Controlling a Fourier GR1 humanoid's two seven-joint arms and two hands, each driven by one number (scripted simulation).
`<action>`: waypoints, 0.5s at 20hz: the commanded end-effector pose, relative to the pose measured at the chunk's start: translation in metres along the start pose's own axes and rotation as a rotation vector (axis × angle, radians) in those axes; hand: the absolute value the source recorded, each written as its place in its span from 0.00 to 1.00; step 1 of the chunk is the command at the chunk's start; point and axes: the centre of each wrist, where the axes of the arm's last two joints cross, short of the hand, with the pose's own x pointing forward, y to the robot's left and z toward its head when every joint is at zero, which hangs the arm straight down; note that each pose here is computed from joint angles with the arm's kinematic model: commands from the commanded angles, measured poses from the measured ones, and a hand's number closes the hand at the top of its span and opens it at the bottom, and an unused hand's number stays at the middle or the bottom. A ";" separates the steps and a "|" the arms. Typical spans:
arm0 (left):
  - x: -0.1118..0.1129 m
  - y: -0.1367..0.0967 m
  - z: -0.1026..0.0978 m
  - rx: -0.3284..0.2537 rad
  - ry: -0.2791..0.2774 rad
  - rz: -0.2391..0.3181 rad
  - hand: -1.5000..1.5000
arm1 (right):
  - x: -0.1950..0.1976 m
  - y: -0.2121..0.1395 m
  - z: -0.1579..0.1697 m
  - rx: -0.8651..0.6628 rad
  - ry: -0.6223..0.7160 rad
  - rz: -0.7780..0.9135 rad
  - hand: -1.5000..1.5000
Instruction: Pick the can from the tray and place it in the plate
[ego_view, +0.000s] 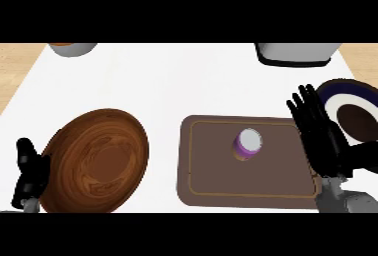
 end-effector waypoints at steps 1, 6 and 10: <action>0.012 -0.002 -0.002 -0.030 -0.088 0.007 0.50 | 0.009 0.033 -0.010 0.011 -0.020 0.031 1.00; 0.047 -0.032 -0.003 -0.184 -0.476 -0.041 0.50 | 0.005 0.112 -0.051 0.014 0.028 0.173 1.00; 0.045 -0.039 -0.002 -0.198 -0.438 -0.008 0.50 | -0.022 0.087 -0.038 -0.311 -0.203 0.473 0.00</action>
